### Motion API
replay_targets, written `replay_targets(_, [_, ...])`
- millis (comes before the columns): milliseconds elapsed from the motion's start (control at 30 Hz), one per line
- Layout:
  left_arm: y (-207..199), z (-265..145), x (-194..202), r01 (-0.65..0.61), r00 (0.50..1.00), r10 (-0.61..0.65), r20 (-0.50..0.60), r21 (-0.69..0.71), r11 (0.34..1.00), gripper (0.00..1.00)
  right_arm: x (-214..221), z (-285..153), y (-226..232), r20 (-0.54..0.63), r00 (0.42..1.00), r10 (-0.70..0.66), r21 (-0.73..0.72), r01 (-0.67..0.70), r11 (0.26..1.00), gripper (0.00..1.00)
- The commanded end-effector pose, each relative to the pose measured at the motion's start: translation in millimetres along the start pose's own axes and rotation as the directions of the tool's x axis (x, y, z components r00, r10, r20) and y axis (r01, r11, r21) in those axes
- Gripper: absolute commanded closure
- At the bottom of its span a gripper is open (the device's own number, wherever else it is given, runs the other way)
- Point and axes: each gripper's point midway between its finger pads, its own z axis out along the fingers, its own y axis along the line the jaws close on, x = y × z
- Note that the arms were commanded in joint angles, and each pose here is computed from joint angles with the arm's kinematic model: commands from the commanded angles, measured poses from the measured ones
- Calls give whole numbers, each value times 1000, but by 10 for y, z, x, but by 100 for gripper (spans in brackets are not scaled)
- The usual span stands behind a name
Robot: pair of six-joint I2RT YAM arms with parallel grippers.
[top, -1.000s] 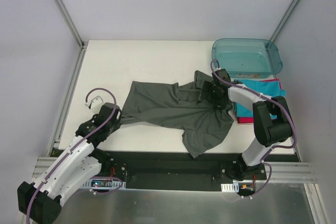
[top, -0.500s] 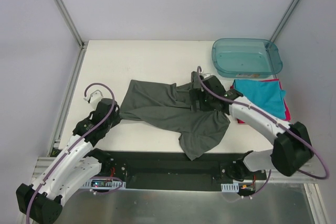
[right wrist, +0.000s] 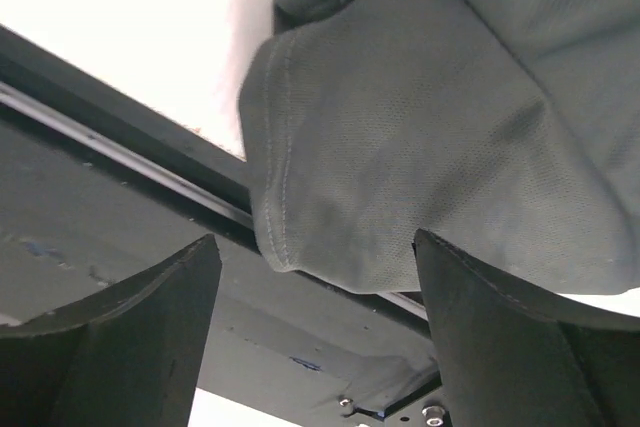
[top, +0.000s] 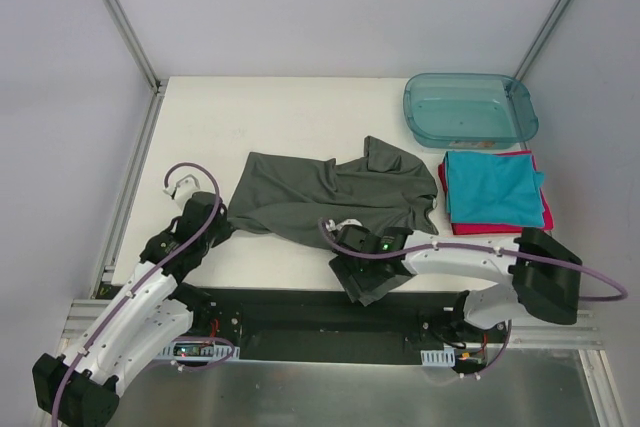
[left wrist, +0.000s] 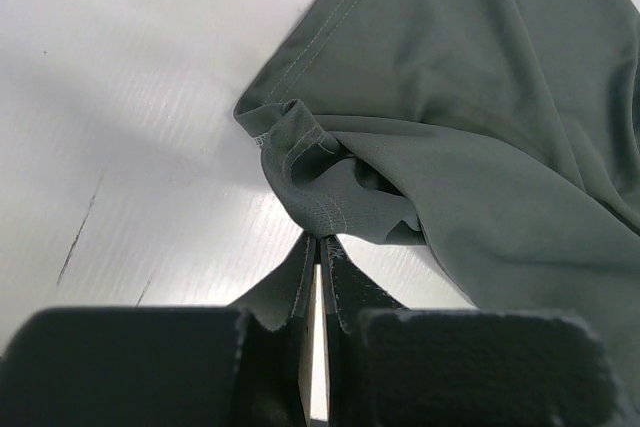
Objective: Fold and stack the t-shirts
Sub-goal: Flatten out the tshirt
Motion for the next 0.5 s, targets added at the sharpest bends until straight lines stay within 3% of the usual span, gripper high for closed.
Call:
replay_targets(0, [-14, 17, -8, -4, 1000, 4, 6, 14, 1000, 100, 87, 76, -78, -60, 997, 52, 104, -45, 993, 24])
replay_targets(67, [-7, 14, -15, -7, 1000, 6, 10, 12, 1000, 100, 173, 141, -144, -101, 992, 76, 153, -60, 986, 26])
replay_targets(200, [2, 16, -52, -5, 1000, 5, 26, 2, 1000, 100, 155, 50, -445, -66, 991, 121, 319, -94, 943, 64])
replay_targets(300, [-14, -4, -113, -12, 999, 12, 44, 1, 1000, 100, -108, -201, -600, 52, 990, 130, 331, -140, 933, 81])
replay_targets(467, [0, -18, -214, -8, 997, 9, 82, -19, 1000, 100, -606, -746, -1130, 295, 919, 263, 291, -348, 891, 96])
